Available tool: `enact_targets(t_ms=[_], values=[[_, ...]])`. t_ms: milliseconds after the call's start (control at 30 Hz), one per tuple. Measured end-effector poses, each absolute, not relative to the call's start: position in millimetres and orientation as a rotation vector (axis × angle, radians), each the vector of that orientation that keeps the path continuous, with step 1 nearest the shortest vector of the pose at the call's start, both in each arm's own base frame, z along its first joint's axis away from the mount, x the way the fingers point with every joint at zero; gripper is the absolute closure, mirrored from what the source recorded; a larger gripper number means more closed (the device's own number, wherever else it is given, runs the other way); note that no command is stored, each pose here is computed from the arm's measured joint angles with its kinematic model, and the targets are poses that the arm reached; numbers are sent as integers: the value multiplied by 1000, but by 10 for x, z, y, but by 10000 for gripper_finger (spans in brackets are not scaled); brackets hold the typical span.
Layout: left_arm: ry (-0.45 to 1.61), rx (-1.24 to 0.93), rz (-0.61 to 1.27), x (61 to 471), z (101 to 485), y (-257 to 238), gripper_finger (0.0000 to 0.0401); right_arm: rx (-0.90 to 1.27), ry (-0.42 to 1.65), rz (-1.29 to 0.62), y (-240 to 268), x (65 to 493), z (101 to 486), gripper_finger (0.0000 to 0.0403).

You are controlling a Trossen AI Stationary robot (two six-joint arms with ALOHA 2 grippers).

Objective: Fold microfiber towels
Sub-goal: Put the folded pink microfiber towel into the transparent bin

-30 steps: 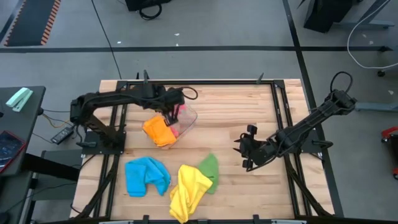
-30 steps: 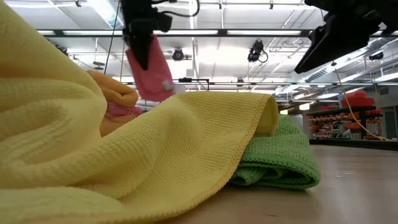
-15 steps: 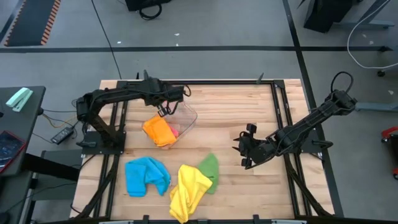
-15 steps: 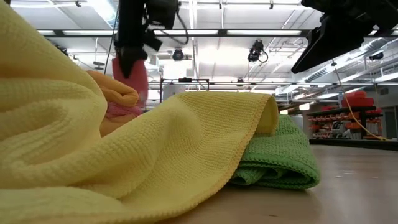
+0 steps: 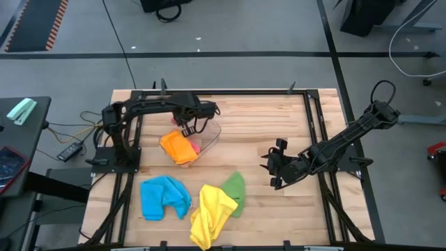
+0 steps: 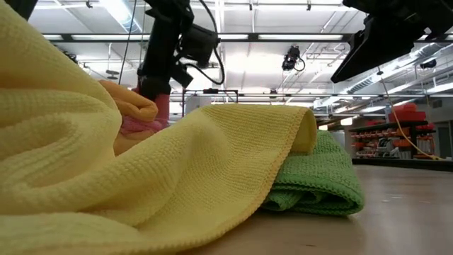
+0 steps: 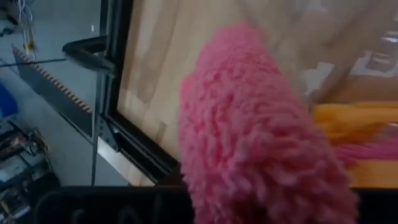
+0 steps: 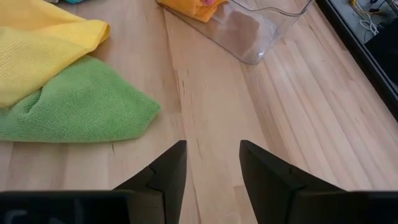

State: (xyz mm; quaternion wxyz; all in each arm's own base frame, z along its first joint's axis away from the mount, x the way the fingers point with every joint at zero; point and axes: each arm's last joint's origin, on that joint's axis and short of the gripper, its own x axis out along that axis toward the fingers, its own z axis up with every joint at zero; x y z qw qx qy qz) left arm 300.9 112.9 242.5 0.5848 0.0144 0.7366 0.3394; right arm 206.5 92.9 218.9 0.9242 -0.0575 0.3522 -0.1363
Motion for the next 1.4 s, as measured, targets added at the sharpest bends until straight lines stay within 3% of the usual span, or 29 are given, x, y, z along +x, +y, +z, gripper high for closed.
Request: enact_targets(t_ms=[267, 500, 700, 967, 1200, 1400], values=[[1683, 20, 697, 3123, 2411, 824, 377, -116, 721, -279, 931, 2067, 2190, 247], [1596, -54, 605, 3253, 2373, 728, 362, -112, 720, -281, 931, 2066, 2190, 247], [1633, -56, 602, 3350, 2171, 756, 380, -101, 722, -277, 934, 2066, 2189, 247], [1649, -58, 550, 3522, 1864, 747, 358, -103, 722, -276, 934, 2066, 2188, 247], [1637, -77, 532, 3575, 1776, 754, 374, -102, 722, -275, 938, 2064, 2189, 247], [1609, -83, 491, 3611, 1778, 734, 342, -105, 721, -263, 966, 2051, 2188, 247]])
